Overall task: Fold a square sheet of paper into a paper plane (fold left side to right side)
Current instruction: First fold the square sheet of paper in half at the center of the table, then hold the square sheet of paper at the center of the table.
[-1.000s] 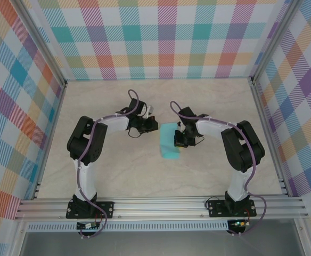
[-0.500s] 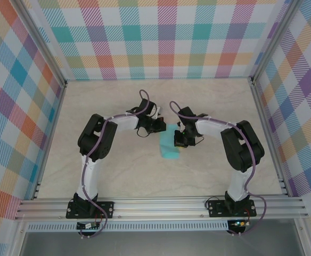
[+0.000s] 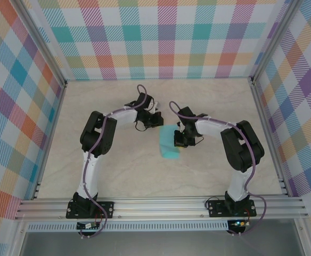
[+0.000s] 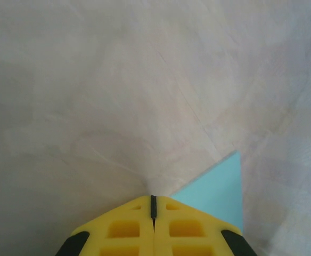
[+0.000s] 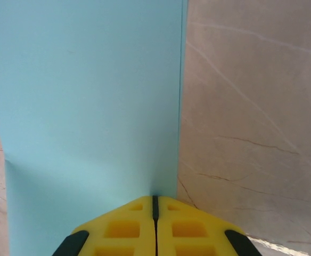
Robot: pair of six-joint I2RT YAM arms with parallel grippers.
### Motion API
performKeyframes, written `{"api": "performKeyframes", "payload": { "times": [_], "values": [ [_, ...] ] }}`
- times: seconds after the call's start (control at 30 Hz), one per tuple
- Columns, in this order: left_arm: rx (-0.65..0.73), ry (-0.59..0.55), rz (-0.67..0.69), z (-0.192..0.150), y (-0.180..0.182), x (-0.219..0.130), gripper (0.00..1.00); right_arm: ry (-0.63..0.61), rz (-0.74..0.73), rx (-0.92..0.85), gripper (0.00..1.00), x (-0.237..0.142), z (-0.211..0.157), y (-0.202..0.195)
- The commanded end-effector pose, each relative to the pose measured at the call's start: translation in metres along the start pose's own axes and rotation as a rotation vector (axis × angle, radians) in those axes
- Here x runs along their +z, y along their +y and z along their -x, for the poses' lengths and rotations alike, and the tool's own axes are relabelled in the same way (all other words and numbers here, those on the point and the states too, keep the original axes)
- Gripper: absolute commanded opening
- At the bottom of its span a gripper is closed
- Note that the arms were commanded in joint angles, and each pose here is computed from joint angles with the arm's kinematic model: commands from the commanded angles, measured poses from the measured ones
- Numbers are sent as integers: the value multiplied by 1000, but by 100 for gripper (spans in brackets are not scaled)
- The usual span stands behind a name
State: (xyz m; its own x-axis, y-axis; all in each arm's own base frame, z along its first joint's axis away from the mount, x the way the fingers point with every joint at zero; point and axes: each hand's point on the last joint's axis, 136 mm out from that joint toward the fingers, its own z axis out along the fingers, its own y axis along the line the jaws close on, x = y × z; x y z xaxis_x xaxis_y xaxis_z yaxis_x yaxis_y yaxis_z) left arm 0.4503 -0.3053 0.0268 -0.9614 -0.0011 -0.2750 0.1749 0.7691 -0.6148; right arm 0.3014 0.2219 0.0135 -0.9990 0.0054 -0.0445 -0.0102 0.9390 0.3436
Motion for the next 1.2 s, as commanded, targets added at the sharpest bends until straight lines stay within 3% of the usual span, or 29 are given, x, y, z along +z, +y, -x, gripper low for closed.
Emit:
{"api": "performKeyframes", "payload": {
  "times": [0.0, 0.17, 0.3, 0.57, 1.17],
  "values": [
    [-5, -50, 112, 23, 35, -20, 0, 125, -155, 31, 6, 18, -34, -38],
    [53, -120, 99, 19, 9, -67, 2, 118, -148, 26, 6, 17, -33, -34],
    [65, -148, -5, -3, -20, -88, 3, 115, -149, 24, 6, 17, -33, -33],
    [70, -14, -151, -69, -63, -48, 3, 114, -153, 19, 6, 17, -33, -32],
    [75, 115, -38, -115, -33, 5, 3, 101, -111, 13, 6, 14, -29, -20]
  ]
}}
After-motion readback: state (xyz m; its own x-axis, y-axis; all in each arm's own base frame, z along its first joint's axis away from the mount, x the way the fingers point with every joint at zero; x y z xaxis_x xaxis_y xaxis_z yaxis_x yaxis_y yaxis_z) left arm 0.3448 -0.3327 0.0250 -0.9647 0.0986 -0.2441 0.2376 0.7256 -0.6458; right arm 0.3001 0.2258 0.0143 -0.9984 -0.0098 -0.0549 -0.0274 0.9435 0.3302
